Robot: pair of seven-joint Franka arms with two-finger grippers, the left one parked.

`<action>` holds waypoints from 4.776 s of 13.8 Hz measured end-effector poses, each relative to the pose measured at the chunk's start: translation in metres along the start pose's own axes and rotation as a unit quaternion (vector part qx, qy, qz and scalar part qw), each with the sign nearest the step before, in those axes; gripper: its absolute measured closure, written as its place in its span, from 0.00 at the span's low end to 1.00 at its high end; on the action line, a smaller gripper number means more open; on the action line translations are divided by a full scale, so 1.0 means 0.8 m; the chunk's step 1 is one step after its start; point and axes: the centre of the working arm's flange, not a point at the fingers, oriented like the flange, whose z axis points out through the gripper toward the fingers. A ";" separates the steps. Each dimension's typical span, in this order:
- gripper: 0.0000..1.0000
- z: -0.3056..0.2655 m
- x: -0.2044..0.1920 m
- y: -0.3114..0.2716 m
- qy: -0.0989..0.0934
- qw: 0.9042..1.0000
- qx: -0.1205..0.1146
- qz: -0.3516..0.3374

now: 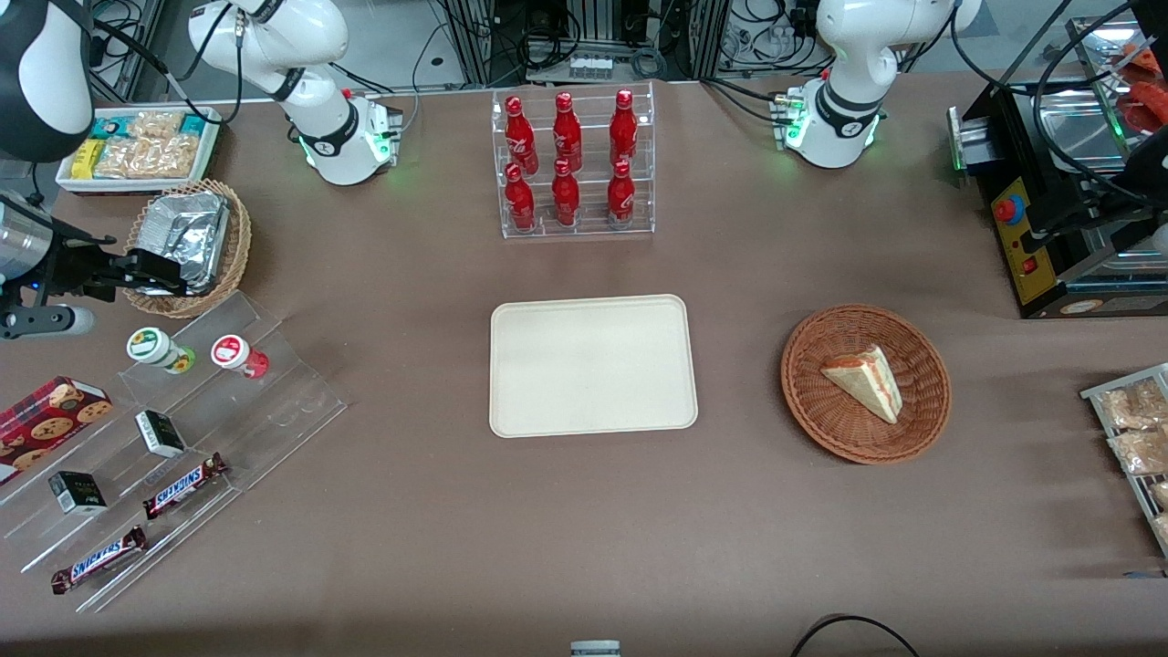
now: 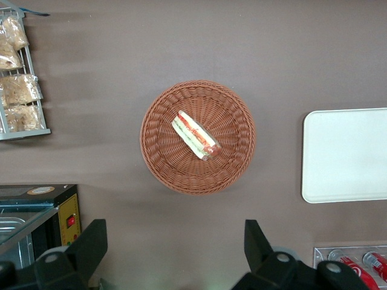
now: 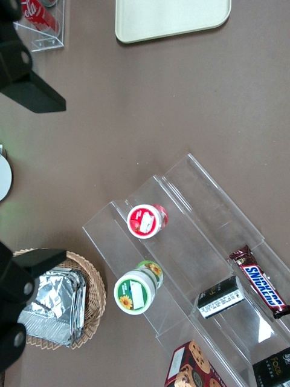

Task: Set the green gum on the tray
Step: 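Move the right gripper down to the green-lidded gum canister on the stand, then close the right gripper around the green gum canister, then lift the gum canister and carry it over the cream tray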

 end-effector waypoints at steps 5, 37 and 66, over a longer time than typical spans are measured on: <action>0.00 0.003 0.003 0.000 0.002 1.000 0.000 0.000; 0.00 0.225 -0.008 0.163 0.070 0.938 -0.035 -0.337; 0.42 0.134 0.030 -0.039 0.045 0.941 -0.024 -0.335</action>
